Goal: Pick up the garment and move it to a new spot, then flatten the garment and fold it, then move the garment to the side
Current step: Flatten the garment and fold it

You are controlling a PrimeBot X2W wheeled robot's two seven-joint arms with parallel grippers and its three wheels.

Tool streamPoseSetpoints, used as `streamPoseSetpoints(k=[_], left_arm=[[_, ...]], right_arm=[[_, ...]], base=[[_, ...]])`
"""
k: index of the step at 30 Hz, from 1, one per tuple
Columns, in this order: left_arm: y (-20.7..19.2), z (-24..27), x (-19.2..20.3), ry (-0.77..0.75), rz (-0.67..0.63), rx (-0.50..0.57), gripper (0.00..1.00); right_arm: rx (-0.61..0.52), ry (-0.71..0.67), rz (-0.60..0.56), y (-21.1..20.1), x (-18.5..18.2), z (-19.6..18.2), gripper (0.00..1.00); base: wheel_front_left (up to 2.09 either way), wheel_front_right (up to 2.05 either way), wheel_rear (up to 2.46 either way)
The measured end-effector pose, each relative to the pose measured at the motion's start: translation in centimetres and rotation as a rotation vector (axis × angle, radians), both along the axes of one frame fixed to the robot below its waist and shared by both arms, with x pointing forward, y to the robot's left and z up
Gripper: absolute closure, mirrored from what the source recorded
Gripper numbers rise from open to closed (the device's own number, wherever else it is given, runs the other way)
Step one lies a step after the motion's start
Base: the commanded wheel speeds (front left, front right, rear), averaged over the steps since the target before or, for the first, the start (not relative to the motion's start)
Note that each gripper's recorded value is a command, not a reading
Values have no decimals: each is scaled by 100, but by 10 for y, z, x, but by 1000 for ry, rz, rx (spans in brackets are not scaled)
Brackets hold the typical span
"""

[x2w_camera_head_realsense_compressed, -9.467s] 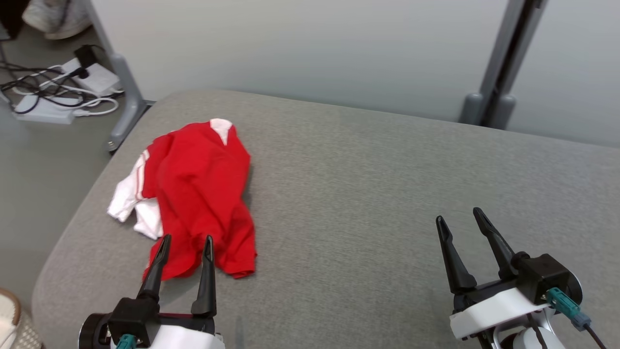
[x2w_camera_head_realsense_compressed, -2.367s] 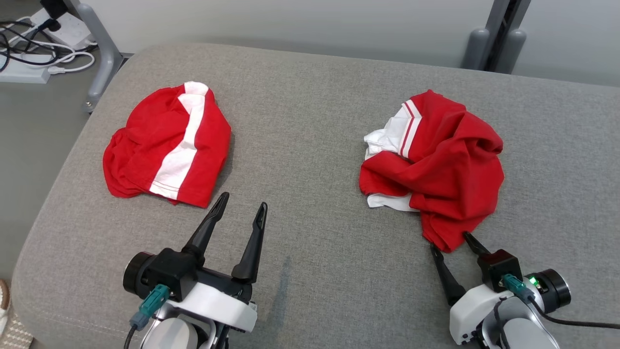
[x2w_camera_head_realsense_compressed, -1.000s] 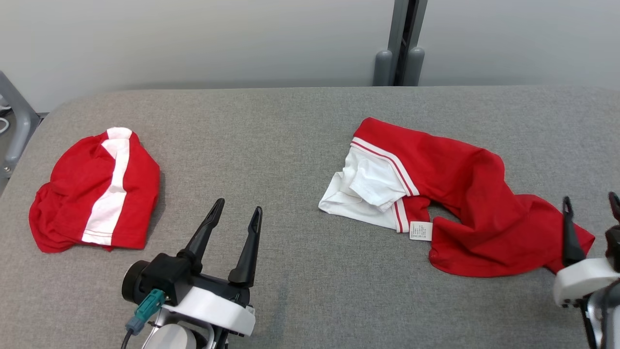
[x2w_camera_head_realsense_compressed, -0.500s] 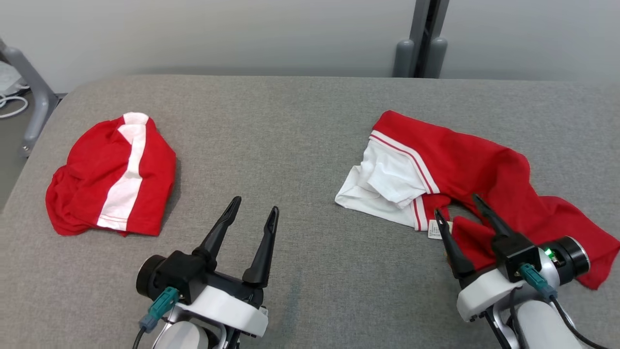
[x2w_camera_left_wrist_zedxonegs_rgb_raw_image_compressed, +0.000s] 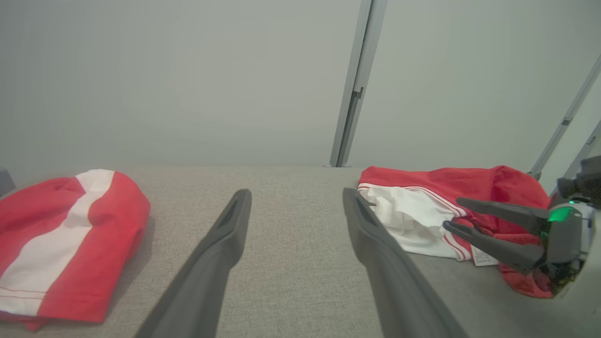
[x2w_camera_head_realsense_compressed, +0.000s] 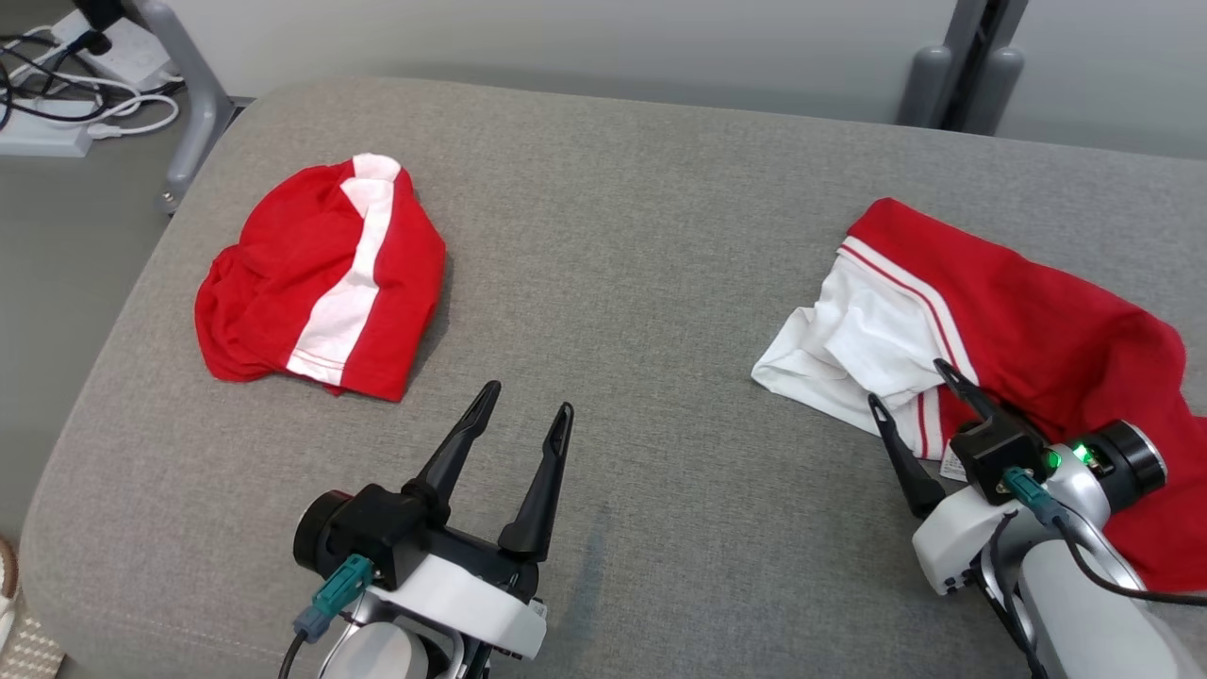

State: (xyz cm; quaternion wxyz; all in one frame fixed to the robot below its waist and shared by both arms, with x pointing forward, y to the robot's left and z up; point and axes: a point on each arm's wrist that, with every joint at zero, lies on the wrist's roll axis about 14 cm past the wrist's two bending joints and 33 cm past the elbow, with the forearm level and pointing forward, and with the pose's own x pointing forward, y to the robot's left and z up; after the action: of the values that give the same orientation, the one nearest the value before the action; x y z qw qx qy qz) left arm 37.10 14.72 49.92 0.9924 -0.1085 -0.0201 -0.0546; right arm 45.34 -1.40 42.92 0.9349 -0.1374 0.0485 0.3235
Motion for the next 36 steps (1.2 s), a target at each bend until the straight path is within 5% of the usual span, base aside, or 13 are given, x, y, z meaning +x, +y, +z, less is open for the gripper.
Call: streamPoseSetpoints(k=[4, 6, 7, 13, 21, 28, 34, 35, 36], left_arm=[[11, -4, -2, 16, 37, 3, 0], [13, -5, -3, 22, 46, 5, 0], [14, -6, -3, 26, 50, 7, 0], [18, -8, -5, 31, 63, 8, 0], [11, -2, -4, 11, 43, 5, 0], [1, -1, -1, 6, 9, 3, 0], [3, -3, 3, 13, 10, 6, 0], [5, -5, 4, 20, 13, 6, 0], [5, -7, 4, 28, 16, 3, 0]], right_arm=[[-43, 27, 14, 5, 12, -16, 0], [-48, 56, 4, 5, 15, -25, 87], [-54, 65, 1, 4, 16, -29, 100], [-29, 53, -4, 13, 25, -21, 100], [138, -101, -15, 22, 39, 52, 100], [41, -262, -150, -56, 103, 120, 100], [-17, -222, -329, -121, 157, 135, 100], [-29, -208, -362, -132, 165, 134, 63], [-40, -198, -398, -144, 173, 133, 0]], base=[[0, 0, 0], [0, 0, 0], [0, 0, 0], [0, 0, 0], [0, 0, 0], [0, 0, 0], [0, 0, 0], [0, 0, 0], [0, 0, 0]])
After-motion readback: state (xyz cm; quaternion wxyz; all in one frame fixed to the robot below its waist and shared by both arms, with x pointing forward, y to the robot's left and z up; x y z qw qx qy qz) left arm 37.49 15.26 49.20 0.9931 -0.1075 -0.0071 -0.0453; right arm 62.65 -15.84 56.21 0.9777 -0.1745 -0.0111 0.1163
